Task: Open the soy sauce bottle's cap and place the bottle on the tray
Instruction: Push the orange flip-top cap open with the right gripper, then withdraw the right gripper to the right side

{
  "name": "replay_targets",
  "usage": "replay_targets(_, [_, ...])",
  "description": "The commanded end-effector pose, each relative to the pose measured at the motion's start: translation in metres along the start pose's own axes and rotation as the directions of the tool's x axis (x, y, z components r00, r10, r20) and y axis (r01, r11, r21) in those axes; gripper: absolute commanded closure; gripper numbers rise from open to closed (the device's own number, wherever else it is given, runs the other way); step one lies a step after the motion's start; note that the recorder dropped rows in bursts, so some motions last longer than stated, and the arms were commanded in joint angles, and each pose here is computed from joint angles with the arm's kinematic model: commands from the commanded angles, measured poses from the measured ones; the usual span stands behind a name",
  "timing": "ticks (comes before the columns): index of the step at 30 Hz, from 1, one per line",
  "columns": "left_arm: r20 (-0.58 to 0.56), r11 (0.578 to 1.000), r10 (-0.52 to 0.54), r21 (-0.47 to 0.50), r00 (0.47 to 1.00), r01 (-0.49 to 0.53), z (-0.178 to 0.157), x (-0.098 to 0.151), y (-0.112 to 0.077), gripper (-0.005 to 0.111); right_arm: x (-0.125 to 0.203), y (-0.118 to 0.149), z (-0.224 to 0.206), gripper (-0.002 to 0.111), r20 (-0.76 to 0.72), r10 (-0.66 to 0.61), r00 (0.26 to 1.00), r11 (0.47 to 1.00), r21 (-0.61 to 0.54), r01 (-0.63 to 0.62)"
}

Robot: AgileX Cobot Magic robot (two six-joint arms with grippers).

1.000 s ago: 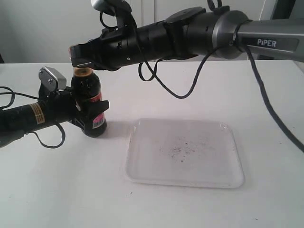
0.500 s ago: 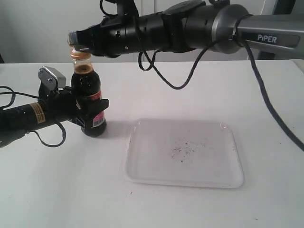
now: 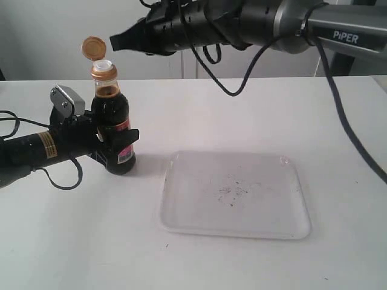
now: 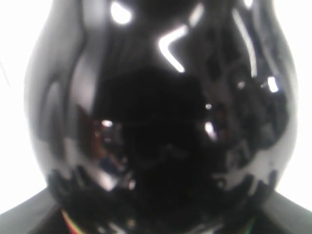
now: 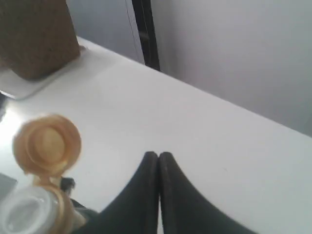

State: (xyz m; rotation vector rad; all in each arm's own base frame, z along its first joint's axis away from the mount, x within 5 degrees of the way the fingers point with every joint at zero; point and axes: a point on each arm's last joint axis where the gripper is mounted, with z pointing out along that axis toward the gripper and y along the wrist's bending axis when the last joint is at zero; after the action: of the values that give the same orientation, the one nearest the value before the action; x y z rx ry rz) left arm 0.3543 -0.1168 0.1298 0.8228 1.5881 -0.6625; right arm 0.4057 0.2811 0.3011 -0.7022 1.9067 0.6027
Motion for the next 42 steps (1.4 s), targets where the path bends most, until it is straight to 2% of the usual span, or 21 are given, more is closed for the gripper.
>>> replay_targets(1, [-0.061,1.0,0.002,0.029,0.998,0.0,0.0,0.009,-0.005,0.107,-0.003,-0.01,-0.022,0.108,-0.157,-0.072,0.985,0.988,0.126,0.092])
replay_targets(5, [-0.061,1.0,0.002,0.029,0.998,0.0,0.0,0.009,-0.005,0.107,-0.002,-0.016,-0.038,0.108,-0.273,-0.078,0.959,0.967,0.214,0.14])
replay_targets(9, [-0.062,1.0,0.003,0.03,0.998,-0.001,0.0,0.01,-0.005,0.107,0.005,-0.017,-0.057,0.108,-0.323,-0.11,0.94,0.949,0.246,0.196])
replay_targets(21, [-0.064,0.999,0.006,0.035,0.998,-0.004,0.0,0.01,-0.006,0.107,0.02,-0.036,-0.133,0.108,-0.307,-0.034,0.951,0.932,0.333,0.141])
replay_targets(33, [-0.062,0.999,0.007,0.035,0.998,-0.005,0.0,0.009,-0.006,0.107,0.042,-0.068,-0.217,0.108,-0.306,0.101,0.947,0.869,0.49,0.065])
replay_targets(38, [-0.058,1.0,0.002,0.027,0.998,-0.001,0.0,0.008,-0.005,0.107,0.056,-0.071,-0.24,0.108,-0.308,0.142,0.941,0.848,0.528,0.045])
replay_targets(42, [-0.035,1.0,0.012,0.017,0.999,-0.011,-0.003,-0.003,-0.005,0.107,0.072,-0.066,-0.249,0.108,-0.346,0.133,0.929,0.851,0.52,0.072])
